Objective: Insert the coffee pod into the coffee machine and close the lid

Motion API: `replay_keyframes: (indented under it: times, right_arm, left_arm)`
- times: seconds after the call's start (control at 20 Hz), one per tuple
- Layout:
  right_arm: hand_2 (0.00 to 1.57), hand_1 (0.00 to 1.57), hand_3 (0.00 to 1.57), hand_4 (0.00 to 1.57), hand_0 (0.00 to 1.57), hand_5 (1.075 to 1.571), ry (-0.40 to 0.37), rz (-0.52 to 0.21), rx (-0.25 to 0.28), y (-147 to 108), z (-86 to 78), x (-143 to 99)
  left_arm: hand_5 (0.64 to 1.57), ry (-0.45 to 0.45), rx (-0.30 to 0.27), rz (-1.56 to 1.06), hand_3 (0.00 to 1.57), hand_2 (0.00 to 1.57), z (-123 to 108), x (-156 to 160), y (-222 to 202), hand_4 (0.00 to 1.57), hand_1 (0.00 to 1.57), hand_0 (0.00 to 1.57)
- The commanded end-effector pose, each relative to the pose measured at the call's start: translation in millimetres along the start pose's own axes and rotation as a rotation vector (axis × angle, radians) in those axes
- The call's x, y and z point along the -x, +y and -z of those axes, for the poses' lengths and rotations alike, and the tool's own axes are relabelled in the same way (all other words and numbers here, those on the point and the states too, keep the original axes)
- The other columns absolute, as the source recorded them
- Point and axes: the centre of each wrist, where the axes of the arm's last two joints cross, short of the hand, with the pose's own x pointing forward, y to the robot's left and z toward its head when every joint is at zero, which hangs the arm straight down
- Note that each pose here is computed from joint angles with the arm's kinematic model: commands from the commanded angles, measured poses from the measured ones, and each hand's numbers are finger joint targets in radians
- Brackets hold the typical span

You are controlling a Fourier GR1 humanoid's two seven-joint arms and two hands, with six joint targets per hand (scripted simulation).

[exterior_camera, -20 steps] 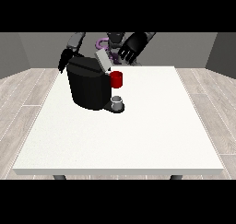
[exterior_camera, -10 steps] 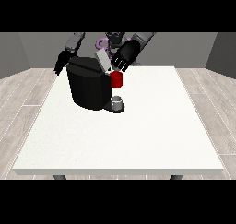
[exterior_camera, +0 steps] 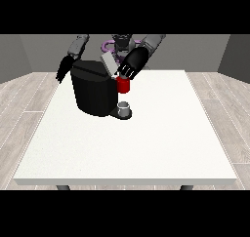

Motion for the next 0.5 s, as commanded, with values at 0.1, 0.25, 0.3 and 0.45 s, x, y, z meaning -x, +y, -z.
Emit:
replay_keyframes:
  times: [0.1, 0.25, 0.3, 0.45]
  right_arm:
    - [0.0, 0.0, 0.0, 0.0, 0.0, 1.571, 0.026, 0.021, -0.004, -2.1, -1.9, 4.0]
    - [0.0, 0.0, 0.0, 0.17, 0.0, 1.571, -0.028, -0.001, -0.015, 11.3, -0.2, -7.0]
    - [0.0, 0.0, 0.0, 0.1, 0.0, 1.571, -0.024, 0.004, -0.017, 6.2, 3.8, -8.3]
    - [0.0, 0.0, 0.0, 0.0, 0.0, 1.571, -0.015, 0.001, -0.023, -3.0, -8.7, 9.6]
  left_arm:
    - [1.571, 0.005, 0.019, -0.004, 1.2, 1.25, 9.5, -1.8, -37.8, 0.42, 1.2, 1.2]
    - [1.571, -0.002, -0.041, 0.001, 1.19, 1.24, -1.0, -6.3, 21.5, 0.41, 1.17, 1.17]
    - [1.571, 0.009, -0.036, 0.008, 1.2, 1.26, 4.5, -10.8, 8.6, 0.41, 1.2, 1.2]
    - [1.571, 0.018, -0.075, 0.033, 1.21, 1.27, -10.2, 3.5, 35.9, 0.39, 1.23, 1.23]
